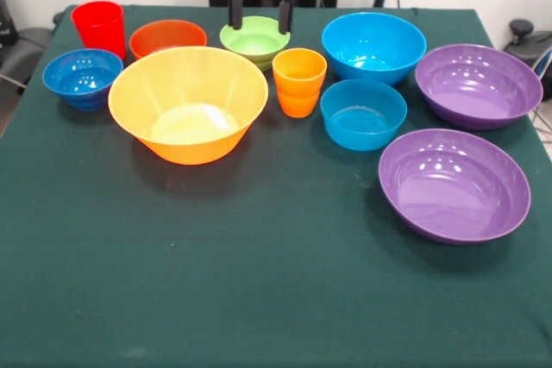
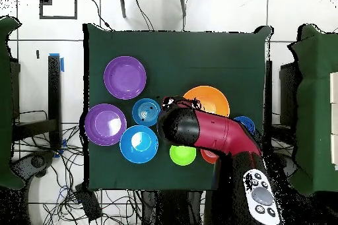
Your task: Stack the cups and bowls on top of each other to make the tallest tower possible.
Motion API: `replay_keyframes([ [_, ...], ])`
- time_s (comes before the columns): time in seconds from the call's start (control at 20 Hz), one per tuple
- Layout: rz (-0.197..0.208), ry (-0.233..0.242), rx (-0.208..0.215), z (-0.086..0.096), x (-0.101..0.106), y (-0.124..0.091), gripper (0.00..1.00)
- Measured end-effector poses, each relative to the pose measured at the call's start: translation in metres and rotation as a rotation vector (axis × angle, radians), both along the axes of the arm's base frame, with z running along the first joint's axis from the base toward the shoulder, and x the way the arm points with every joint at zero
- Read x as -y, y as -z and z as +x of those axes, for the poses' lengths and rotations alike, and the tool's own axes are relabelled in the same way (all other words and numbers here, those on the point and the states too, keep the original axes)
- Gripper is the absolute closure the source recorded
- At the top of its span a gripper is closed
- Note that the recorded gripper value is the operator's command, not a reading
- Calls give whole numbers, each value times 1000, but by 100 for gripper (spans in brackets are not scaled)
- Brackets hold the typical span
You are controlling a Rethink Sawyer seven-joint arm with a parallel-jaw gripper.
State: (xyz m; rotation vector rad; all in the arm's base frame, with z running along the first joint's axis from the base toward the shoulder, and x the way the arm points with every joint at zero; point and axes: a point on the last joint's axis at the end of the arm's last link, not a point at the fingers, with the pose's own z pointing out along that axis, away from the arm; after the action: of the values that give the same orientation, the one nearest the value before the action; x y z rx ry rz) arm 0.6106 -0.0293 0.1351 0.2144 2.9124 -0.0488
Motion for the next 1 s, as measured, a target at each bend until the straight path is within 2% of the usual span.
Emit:
replay_keyframes([
  [0.3, 12, 21, -13, -2, 0, 8, 0],
  [0.7, 23, 30, -41, -13, 0, 49, 0],
  [1.0, 39, 54, -66, -24, 9, 81, 0],
])
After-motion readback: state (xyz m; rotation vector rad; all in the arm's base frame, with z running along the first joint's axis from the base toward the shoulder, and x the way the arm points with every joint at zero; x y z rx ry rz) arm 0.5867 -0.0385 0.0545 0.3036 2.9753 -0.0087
